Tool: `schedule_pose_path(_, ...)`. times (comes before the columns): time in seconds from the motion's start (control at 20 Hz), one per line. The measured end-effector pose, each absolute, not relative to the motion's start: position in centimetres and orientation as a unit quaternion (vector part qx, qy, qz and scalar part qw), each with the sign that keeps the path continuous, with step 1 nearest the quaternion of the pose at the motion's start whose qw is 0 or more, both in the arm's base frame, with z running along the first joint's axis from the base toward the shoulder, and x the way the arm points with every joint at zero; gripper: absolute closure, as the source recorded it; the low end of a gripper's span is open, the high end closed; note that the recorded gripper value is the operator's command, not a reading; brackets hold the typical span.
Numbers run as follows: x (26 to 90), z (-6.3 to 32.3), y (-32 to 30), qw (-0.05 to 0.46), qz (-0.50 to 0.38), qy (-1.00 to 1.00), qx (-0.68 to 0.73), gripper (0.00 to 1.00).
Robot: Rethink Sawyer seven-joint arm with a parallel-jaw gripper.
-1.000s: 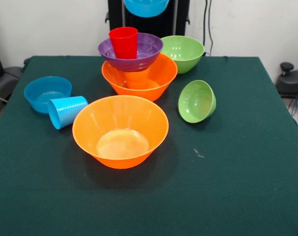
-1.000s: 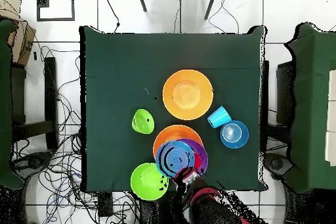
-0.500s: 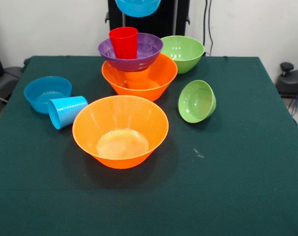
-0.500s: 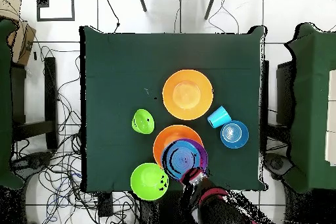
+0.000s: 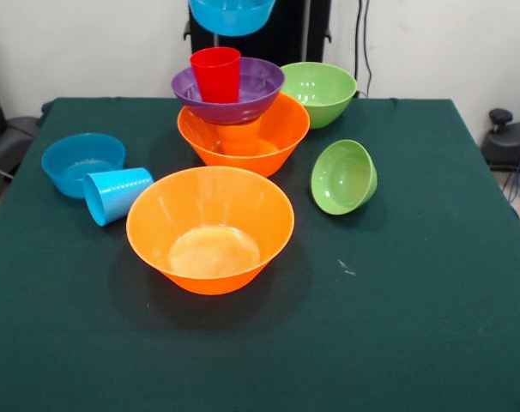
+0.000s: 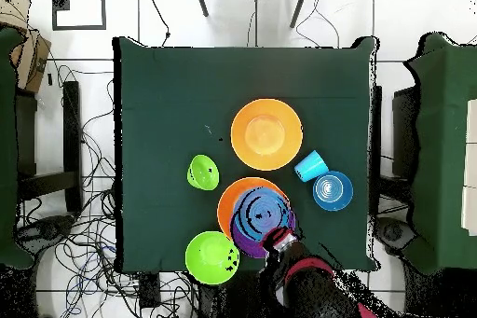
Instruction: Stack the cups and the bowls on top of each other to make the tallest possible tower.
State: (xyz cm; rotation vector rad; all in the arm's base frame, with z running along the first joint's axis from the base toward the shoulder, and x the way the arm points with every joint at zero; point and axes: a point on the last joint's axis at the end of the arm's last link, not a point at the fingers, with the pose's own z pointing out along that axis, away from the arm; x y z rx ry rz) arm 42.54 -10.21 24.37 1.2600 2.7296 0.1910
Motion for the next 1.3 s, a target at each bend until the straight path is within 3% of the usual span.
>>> schedule_pose_path(0.85,45.0,24.2,-10.3,0.121,0.061,0.926,0.352,1.0)
schedule_pose_path(1.3,44.3,23.6,-8.6,0.119,0.059,0.94,0.313,1.0)
